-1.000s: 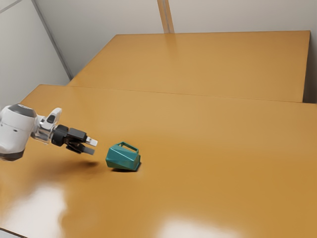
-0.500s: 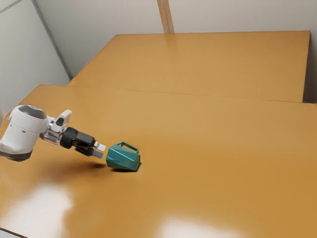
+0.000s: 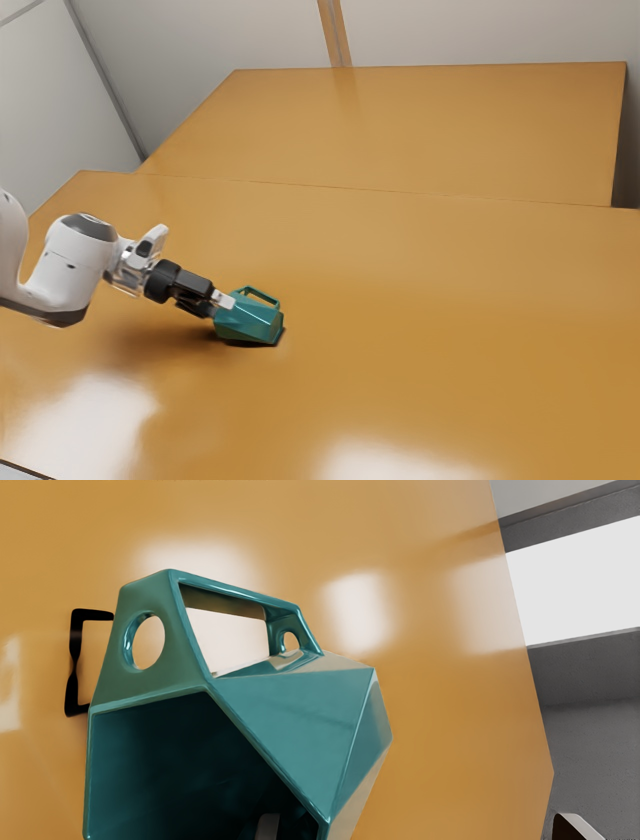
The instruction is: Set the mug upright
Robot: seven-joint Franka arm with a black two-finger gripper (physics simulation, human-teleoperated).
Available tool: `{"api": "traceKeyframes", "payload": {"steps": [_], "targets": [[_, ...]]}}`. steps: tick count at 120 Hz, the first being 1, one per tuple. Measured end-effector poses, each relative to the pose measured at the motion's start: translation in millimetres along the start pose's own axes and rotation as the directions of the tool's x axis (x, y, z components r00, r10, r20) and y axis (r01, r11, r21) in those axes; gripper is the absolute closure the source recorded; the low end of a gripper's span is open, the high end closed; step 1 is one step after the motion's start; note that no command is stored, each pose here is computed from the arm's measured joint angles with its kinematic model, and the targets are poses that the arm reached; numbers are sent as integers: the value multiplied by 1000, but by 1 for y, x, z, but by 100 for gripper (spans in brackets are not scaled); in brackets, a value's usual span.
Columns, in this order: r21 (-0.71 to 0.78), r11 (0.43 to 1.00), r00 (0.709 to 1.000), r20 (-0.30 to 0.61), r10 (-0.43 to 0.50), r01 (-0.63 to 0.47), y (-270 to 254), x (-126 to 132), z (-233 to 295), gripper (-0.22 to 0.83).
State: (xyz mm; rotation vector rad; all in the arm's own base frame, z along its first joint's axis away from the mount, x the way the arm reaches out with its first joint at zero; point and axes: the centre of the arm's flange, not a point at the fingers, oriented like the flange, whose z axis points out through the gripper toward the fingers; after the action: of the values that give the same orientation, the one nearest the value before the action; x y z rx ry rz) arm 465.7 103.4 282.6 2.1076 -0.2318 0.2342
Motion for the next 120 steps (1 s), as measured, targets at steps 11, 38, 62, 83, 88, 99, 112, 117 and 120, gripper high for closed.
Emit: {"api": "traceKeyframes", "payload": {"steps": [11, 38, 62, 83, 88, 99, 112, 117, 120], "targets": [[-2, 1000, 1000, 4, 7, -7, 2, 2, 5, 1], [-2, 1000, 1000, 8, 10, -10, 2, 3, 10, 20], [-1, 1000, 1000, 10, 15, -15, 3, 4, 11, 47], [-1, 1000, 1000, 12, 19, -19, 4, 5, 13, 66], [-2, 1000, 1000, 14, 23, -23, 5, 6, 14, 69], [-1, 999, 999, 16, 33, -33, 10, 8, 15, 73], [3, 998, 998, 22, 57, -57, 21, 13, 18, 75], [6, 998, 997, 24, 67, -67, 25, 15, 19, 76], [8, 997, 997, 23, 75, -75, 29, 17, 18, 76]]}}
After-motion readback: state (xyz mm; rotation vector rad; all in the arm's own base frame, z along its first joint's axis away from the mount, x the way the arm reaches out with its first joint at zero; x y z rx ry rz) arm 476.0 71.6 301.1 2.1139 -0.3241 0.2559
